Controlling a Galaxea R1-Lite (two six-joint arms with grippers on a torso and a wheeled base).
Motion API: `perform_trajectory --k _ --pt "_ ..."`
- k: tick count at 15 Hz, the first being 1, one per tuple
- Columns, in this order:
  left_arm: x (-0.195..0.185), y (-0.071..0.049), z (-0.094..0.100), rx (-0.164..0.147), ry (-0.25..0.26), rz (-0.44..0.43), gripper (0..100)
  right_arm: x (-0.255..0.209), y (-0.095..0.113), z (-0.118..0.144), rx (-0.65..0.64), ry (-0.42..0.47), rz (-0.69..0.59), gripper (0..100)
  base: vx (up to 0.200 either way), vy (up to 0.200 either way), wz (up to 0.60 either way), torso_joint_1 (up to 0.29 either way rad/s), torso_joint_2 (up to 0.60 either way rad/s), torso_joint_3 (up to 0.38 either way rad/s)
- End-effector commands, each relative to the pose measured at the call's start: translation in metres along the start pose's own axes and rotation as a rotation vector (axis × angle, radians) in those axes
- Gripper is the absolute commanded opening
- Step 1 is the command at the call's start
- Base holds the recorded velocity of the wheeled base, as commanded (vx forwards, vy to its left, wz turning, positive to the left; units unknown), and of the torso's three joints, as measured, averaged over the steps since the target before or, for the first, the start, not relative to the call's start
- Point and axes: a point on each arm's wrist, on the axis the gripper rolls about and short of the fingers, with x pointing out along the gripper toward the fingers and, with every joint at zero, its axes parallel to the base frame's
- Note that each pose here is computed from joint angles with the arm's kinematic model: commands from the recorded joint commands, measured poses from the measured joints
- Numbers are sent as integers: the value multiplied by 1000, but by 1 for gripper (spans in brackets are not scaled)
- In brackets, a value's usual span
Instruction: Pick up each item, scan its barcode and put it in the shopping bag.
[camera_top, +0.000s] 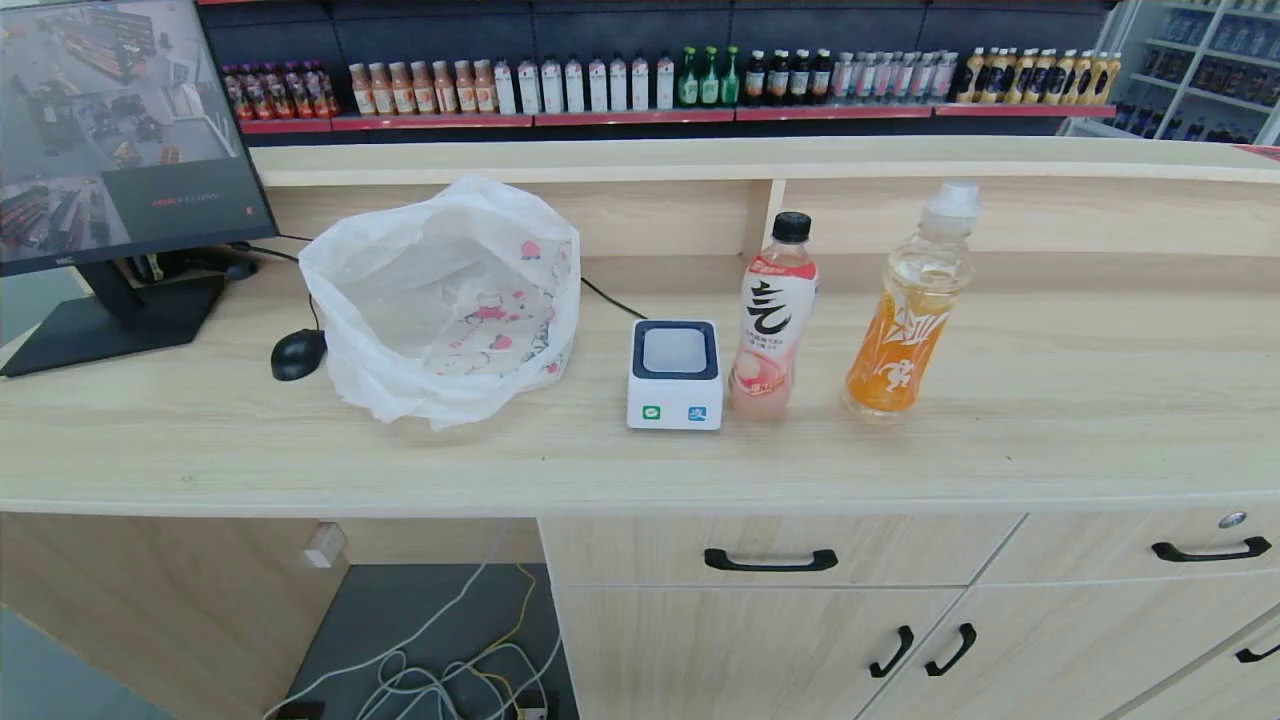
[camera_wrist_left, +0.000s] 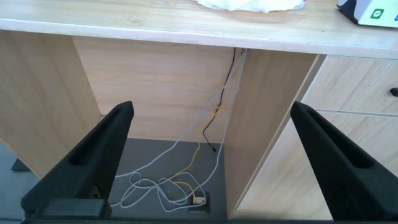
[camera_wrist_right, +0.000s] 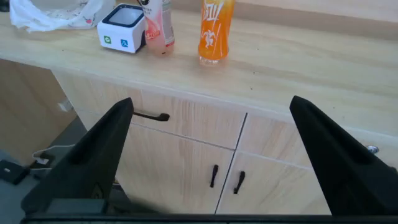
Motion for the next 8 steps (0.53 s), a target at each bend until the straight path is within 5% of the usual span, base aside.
perform_trajectory --k 1,8 --pt "0 0 0 0 0 -1 100 38 -4 9 -11 64 120 100 0 0 0 0 0 0" --pt "0 0 0 0 0 -1 100 85 2 12 -54 113 255 100 0 0 0 0 0 0"
